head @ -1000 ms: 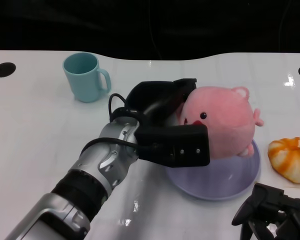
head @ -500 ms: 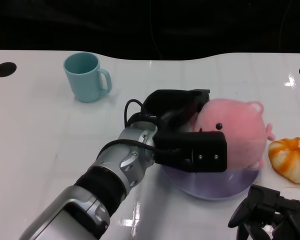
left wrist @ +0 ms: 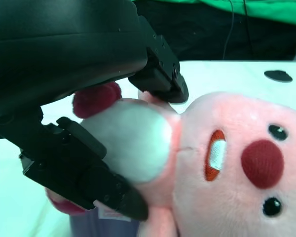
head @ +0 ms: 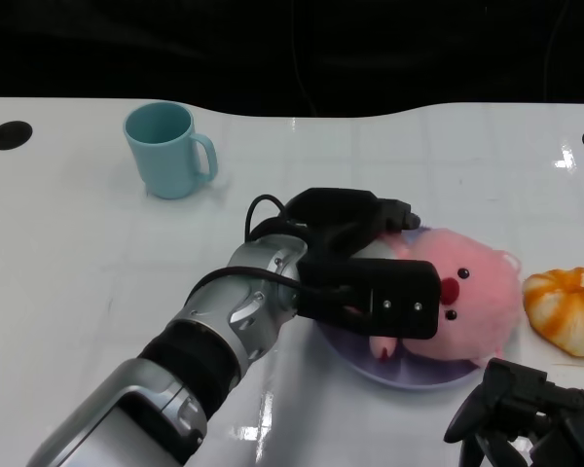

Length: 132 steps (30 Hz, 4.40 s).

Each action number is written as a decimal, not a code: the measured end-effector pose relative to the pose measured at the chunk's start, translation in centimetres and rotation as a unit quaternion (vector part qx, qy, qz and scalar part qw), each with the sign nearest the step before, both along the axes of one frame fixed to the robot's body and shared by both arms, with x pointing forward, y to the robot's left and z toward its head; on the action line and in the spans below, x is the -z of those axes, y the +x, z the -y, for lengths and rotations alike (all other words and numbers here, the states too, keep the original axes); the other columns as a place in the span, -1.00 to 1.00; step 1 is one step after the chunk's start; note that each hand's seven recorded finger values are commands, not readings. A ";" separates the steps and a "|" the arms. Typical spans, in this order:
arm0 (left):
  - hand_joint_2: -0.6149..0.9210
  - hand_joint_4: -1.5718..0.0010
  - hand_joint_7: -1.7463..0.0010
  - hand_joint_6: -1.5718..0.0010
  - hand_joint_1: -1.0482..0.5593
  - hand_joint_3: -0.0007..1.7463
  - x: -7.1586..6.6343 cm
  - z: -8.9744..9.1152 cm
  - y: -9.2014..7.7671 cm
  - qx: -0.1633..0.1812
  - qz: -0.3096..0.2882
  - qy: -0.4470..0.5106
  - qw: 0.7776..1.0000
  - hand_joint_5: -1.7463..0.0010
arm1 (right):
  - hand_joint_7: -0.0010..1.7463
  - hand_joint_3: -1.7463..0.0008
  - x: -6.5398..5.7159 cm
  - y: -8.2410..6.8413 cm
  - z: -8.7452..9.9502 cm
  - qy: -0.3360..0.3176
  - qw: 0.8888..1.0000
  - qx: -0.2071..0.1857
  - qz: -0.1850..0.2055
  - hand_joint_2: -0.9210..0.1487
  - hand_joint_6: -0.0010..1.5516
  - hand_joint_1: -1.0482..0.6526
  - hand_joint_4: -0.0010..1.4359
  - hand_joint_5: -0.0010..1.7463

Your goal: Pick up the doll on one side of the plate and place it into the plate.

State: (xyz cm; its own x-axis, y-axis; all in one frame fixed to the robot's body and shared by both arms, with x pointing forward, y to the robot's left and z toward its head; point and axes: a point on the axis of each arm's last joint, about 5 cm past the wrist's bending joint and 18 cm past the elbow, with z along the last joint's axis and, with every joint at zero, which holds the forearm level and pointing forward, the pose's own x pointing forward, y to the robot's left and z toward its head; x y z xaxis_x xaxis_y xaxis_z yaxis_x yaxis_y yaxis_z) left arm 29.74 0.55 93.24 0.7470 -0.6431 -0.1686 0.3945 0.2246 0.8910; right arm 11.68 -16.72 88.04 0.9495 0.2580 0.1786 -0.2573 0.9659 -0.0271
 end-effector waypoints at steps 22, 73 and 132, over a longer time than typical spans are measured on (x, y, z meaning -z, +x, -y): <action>1.00 1.00 0.99 0.99 -1.00 -0.50 -3.1 -1.4 -0.1 0.042 0.061 0.020 0.997 1.00 | 0.56 0.27 -0.1 0.0 0.1 -0.001 1.000 0.003 0.004 -0.84 -0.11 -0.53 0.03 0.89; 0.26 0.22 -0.30 0.15 0.15 0.44 2.2 -14.7 -8.9 -0.044 -0.051 -0.469 0.880 -0.64 | 0.67 -0.31 -1.0 0.1 0.6 -0.004 1.000 0.009 0.004 -0.37 -0.19 -0.35 -0.04 0.99; 0.32 0.04 -0.73 0.12 0.02 0.51 3.8 -15.7 -14.8 -0.232 -0.374 -0.587 0.680 -1.00 | 0.72 -0.53 -2.0 -0.4 0.8 -0.003 1.000 0.007 0.002 -0.14 -0.22 -0.13 -0.02 1.00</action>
State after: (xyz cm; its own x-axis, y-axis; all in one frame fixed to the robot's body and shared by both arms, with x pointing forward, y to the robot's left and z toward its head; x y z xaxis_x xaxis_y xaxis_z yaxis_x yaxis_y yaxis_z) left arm 14.95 16.28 89.47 0.9028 -0.3873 -0.1868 0.2829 0.8622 -0.4202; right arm 11.25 -17.51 90.02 0.9521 0.2466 0.1808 -0.2445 0.9690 -0.0342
